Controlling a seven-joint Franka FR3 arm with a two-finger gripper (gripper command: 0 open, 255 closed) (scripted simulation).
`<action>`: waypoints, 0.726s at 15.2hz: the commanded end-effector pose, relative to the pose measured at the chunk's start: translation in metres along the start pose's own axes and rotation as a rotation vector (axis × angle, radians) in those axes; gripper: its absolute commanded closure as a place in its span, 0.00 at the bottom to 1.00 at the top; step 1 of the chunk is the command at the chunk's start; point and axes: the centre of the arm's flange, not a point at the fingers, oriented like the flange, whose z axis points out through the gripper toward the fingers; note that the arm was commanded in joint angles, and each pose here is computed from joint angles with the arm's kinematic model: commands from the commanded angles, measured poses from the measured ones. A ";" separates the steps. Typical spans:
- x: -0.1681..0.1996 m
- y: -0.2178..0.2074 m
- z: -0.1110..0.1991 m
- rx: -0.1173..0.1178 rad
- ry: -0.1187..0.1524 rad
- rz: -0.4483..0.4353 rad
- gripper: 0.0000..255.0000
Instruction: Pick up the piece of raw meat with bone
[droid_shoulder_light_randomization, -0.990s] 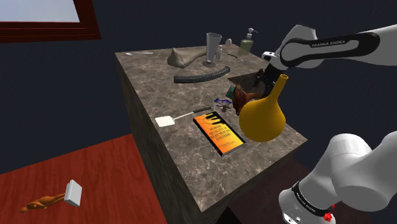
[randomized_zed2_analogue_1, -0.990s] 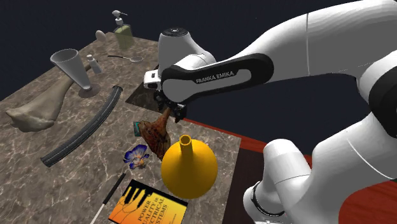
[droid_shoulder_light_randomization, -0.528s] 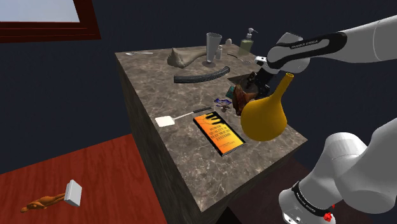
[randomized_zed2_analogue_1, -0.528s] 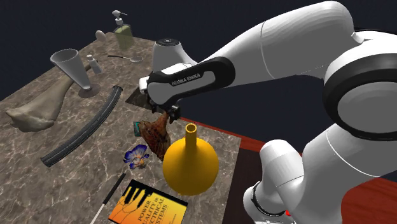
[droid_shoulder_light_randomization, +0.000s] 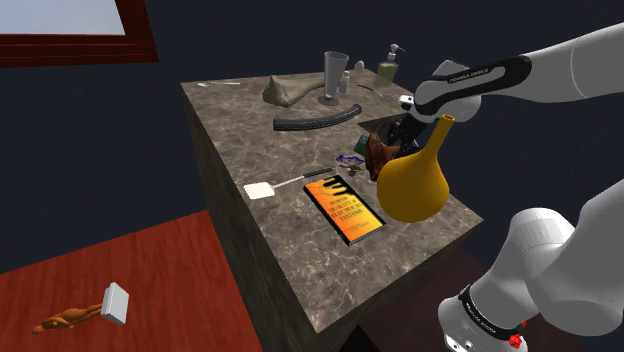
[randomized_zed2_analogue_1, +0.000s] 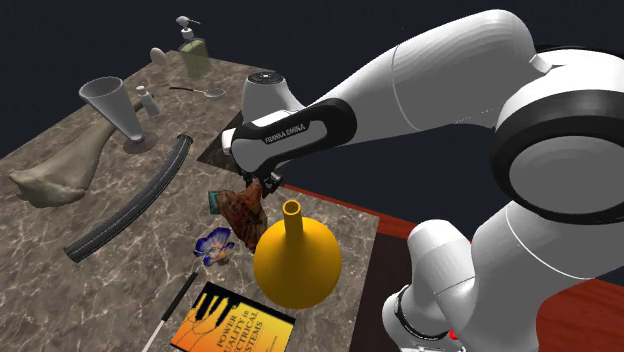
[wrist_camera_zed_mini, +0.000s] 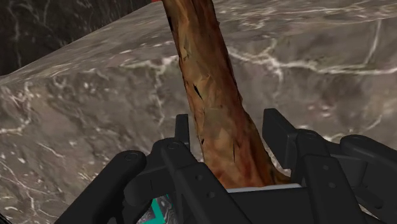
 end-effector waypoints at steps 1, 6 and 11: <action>0.000 0.000 0.000 0.000 0.000 0.000 1.00; 0.000 0.000 0.000 0.000 0.000 0.000 1.00; 0.004 0.003 -0.020 0.000 0.000 0.000 1.00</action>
